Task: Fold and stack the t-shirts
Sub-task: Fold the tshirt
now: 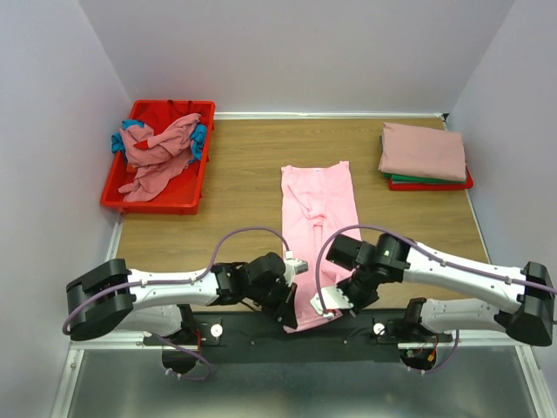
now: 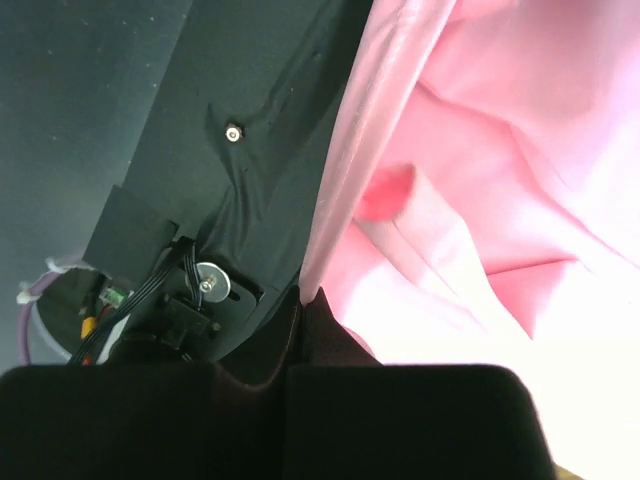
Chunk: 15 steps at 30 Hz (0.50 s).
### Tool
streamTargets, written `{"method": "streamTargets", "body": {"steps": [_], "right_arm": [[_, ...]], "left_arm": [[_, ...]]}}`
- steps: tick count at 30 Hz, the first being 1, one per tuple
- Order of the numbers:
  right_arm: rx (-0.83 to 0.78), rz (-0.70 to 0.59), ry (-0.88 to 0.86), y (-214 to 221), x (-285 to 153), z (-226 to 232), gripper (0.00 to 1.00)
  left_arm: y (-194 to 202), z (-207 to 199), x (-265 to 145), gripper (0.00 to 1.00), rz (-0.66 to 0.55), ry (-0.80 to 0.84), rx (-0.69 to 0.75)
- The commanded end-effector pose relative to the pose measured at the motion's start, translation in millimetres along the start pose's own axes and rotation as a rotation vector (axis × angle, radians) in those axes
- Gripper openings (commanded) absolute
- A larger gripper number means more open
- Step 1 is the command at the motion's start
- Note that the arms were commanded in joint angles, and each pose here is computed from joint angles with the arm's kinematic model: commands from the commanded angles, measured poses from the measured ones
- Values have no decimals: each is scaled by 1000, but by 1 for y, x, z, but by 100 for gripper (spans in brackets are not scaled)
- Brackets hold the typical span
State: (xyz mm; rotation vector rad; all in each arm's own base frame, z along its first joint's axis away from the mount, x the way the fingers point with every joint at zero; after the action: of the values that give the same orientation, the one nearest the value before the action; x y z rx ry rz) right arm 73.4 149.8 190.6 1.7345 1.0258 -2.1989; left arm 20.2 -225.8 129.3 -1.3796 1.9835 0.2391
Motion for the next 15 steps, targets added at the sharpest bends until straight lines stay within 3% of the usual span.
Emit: {"method": "streamTargets", "body": {"steps": [1, 10, 12, 13, 14, 15], "right_arm": [[47, 51, -6, 16, 8, 11, 0], [59, -48, -92, 0, 8, 5, 1], [69, -48, -74, -2, 4, 4, 11], [71, -45, -57, -3, 1, 3, 21], [85, -40, -36, -4, -3, 4, 56], [89, -29, -15, -3, -6, 3, 61]], "left_arm": [[3, 0, 1, 0, -22, 2, -34], [-9, -14, 8, 0, -16, 13, 21], [-11, -19, 5, 2, -25, 9, 36], [-13, -22, 2, 17, -39, -12, 38], [-14, -25, -1, 26, -50, -14, 46], [-15, -28, -5, 33, -63, -12, 57]]}}
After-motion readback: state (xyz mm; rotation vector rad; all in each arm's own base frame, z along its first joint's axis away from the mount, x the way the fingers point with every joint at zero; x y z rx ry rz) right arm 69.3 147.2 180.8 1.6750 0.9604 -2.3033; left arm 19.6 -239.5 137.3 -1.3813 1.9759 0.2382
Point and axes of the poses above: each gripper's point midway between its finger pads, its own x axis out along the fingers, its own z axis along the line the jaws close on, y = z × x, the point moved 10 cm from there along -x, back along the fingers, and after that the axes turned 3 degrees about -x, right-handed, at the moved point
